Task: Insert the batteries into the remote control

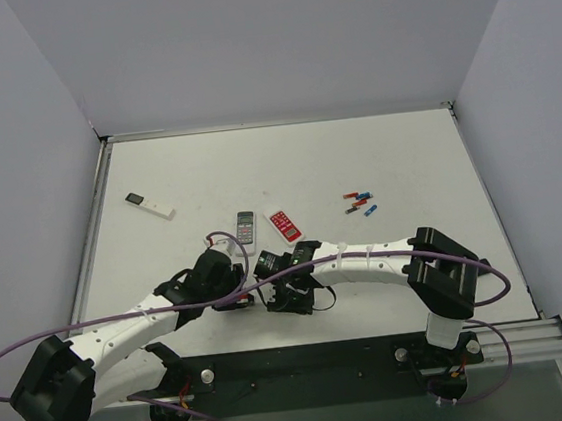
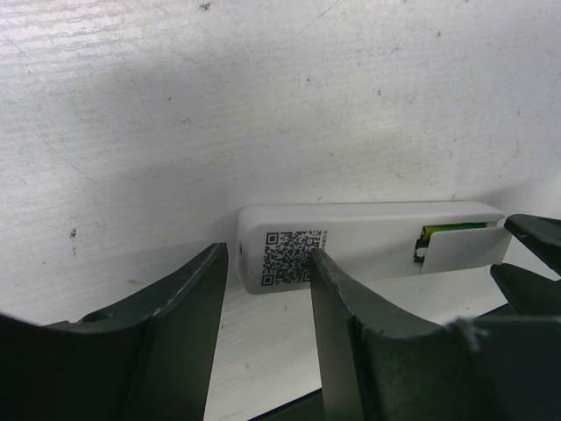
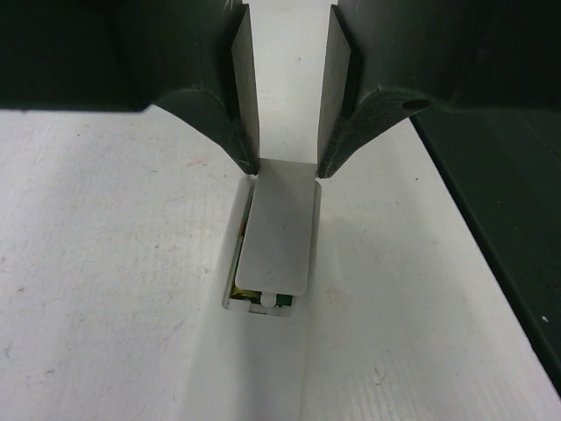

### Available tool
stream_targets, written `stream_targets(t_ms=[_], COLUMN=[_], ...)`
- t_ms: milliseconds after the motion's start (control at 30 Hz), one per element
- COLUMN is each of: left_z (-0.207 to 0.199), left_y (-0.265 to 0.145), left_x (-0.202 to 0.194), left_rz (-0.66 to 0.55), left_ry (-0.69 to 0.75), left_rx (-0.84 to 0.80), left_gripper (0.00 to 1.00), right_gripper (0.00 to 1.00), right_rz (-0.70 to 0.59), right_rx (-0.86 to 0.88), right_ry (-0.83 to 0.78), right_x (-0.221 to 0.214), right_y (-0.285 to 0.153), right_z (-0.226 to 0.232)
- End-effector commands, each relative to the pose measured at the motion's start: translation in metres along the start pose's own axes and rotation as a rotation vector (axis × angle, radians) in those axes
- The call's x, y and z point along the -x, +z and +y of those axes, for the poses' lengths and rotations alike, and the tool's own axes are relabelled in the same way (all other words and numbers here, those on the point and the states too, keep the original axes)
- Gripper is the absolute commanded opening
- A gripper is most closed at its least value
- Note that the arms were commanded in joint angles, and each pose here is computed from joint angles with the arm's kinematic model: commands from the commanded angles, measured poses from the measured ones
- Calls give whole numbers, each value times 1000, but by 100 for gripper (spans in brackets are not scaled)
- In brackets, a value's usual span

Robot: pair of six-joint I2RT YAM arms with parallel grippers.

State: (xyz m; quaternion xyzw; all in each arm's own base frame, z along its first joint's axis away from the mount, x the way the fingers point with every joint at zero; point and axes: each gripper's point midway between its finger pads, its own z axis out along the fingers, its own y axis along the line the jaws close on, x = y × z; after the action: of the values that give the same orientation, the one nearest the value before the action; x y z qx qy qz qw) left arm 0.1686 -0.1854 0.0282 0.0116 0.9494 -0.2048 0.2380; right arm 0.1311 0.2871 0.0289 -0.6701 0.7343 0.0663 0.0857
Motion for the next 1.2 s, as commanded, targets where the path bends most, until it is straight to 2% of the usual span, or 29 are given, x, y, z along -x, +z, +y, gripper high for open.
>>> stream_targets(t_ms=[0,200,567,933,1167], left_z=[-9,-9,-9,-9,-9], left_y=[-2,-3,-4,-4,-4], left_x=[7,8,8,8,7], left_rz=[-33,-34,-35,-37,-35], left_ry=[4,4,0,-2,0], left_rx=[-36,-37,-38,-39,-38], left_gripper=[52,52,52,52,52], right_gripper=[0,1,1,4,6], right_rz=[39,33,15,58,50], right_rx=[-85,-96,-1,-68,-53], right_ry=[14,21,9,36,30], right_x=[-3,-2,3,-5,-3], right_y=[-6,-9,-7,-2,-4], right_z=[-14,-15,6,-7,-4])
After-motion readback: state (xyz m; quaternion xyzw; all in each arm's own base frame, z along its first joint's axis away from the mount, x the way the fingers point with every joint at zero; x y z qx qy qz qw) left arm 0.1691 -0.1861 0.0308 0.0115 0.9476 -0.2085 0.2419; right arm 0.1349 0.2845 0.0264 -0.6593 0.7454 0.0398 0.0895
